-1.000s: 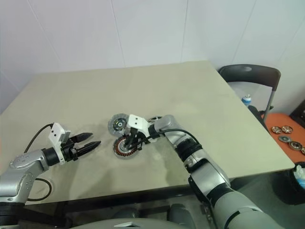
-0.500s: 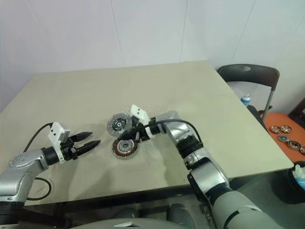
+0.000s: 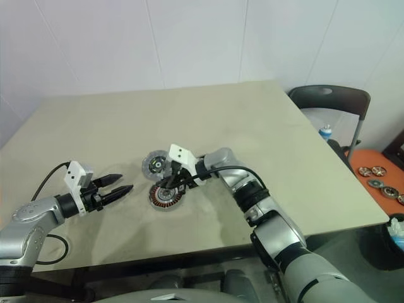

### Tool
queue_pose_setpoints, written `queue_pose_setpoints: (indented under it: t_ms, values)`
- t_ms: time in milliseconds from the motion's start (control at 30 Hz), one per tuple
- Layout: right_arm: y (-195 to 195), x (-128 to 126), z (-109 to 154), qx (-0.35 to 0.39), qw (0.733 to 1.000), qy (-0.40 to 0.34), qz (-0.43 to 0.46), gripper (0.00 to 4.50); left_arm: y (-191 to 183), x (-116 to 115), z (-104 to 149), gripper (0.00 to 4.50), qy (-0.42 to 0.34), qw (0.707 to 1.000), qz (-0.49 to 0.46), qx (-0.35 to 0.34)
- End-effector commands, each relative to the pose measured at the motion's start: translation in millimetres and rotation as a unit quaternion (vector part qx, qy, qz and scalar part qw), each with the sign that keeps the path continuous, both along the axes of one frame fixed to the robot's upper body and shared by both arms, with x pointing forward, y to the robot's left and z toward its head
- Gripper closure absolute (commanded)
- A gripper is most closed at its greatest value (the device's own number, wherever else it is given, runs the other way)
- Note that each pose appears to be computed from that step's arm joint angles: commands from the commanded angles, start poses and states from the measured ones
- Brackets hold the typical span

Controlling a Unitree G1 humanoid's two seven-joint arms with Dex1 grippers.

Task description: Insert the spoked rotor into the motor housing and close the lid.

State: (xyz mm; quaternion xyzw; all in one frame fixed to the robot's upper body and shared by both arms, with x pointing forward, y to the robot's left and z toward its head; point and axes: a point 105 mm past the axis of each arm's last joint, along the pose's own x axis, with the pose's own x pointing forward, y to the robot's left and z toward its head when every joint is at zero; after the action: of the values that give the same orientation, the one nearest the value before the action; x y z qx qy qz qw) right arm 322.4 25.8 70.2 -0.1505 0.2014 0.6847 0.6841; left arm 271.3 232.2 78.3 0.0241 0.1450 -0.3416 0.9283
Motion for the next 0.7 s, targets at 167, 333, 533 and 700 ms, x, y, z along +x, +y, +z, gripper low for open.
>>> queue_pose_setpoints:
  t_ms: [167,333,533,700]
  values:
    - [4.9,9.4,-6.0,-0.026,0.998,-0.065,-0.002,4.47,-0.9,9.7,15.7,1.31,-0.034,0.999,-0.002,0.006]
    - [0.6,19.8,17.8,0.028,0.998,-0.057,-0.03,4.47,-4.7,12.2,22.2,1.31,-0.044,0.999,-0.006,0.001]
    - [-14.4,31.9,87.7,0.139,0.987,-0.049,-0.07,4.47,-3.9,9.9,18.3,1.31,-0.038,0.999,-0.008,0.002]
    - [-58.8,41.2,97.6,0.113,0.981,-0.089,-0.131,4.47,-6.4,8.2,18.1,1.31,-0.039,0.999,-0.008,-0.002]
